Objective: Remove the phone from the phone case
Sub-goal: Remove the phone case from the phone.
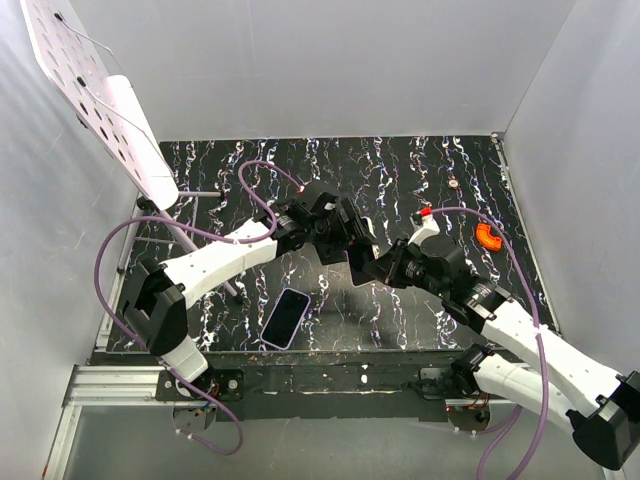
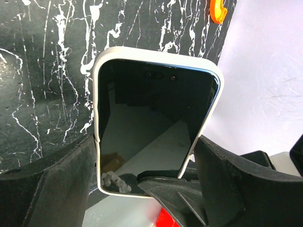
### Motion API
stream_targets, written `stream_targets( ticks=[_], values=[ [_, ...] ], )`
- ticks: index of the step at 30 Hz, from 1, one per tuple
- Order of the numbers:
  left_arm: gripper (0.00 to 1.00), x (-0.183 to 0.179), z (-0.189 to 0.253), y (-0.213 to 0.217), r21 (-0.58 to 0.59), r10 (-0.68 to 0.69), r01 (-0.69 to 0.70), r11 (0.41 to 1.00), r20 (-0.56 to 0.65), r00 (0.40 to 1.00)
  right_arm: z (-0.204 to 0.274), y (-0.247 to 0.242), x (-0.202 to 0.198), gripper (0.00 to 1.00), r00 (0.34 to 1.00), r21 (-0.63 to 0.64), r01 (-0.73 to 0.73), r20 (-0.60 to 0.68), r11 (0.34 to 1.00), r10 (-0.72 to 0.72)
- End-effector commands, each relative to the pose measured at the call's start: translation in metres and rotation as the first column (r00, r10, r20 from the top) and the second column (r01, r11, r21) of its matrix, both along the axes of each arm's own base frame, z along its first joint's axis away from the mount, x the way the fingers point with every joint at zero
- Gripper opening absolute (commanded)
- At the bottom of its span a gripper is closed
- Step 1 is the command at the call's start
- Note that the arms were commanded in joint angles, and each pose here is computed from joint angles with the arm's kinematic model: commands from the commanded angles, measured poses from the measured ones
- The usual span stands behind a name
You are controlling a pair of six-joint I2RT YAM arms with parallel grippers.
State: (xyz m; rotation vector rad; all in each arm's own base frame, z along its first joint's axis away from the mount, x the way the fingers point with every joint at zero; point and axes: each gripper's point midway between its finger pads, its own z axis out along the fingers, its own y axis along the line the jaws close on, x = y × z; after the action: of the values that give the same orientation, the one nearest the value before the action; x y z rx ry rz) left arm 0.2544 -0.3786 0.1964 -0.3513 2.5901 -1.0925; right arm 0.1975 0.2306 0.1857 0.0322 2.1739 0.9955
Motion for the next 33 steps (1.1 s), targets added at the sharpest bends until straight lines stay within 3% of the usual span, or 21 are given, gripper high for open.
stream_targets(
  ticks=[1, 2, 3, 4, 6, 12, 20, 29, 33],
  values=[
    [0.05, 0.004, 0.059, -0.007, -0.118, 0.0, 0.011, 0.993, 0.097, 0.995, 0.03, 0.016, 0.006, 0.01, 0.999, 0.109, -0.024, 0.046, 0.994, 0.019],
    [0.26, 0.003, 0.066, -0.01, -0.141, -0.02, 0.037, 0.989, 0.122, 0.992, 0.031, 0.019, 0.004, 0.01, 0.998, 0.125, -0.046, 0.05, 0.991, 0.04],
    [0.55, 0.002, 0.073, -0.013, -0.171, -0.041, 0.067, 0.983, 0.153, 0.987, 0.03, 0.021, 0.002, 0.01, 0.998, 0.133, -0.054, 0.046, 0.99, 0.048],
    [0.77, 0.0, 0.08, -0.015, -0.198, -0.052, 0.088, 0.976, 0.178, 0.983, 0.031, 0.021, 0.001, 0.01, 0.998, 0.144, -0.057, 0.041, 0.988, 0.052],
    [0.98, -0.002, 0.093, -0.015, -0.237, -0.073, 0.13, 0.963, 0.236, 0.969, 0.03, 0.021, -0.004, 0.01, 0.997, 0.172, -0.071, 0.027, 0.983, 0.067],
    [0.98, -0.01, 0.138, -0.009, -0.278, -0.134, 0.284, 0.918, 0.458, 0.879, 0.039, 0.012, -0.017, 0.01, 0.99, 0.382, -0.137, 0.018, 0.914, 0.141],
    [0.93, -0.022, 0.158, 0.009, -0.373, -0.112, 0.378, 0.847, 0.571, 0.813, 0.058, -0.022, -0.031, 0.01, 0.992, 0.402, -0.126, 0.064, 0.907, 0.11],
    [0.89, -0.029, 0.174, 0.009, -0.546, -0.089, 0.448, 0.707, 0.561, 0.823, 0.108, -0.033, -0.054, 0.01, 0.966, 0.442, -0.21, 0.229, 0.872, 0.117],
    [0.83, -0.027, 0.17, 0.015, -0.521, -0.063, 0.416, 0.745, 0.565, 0.822, 0.109, -0.045, -0.052, 0.01, 0.981, 0.407, -0.116, 0.187, 0.906, 0.042]
  ],
)
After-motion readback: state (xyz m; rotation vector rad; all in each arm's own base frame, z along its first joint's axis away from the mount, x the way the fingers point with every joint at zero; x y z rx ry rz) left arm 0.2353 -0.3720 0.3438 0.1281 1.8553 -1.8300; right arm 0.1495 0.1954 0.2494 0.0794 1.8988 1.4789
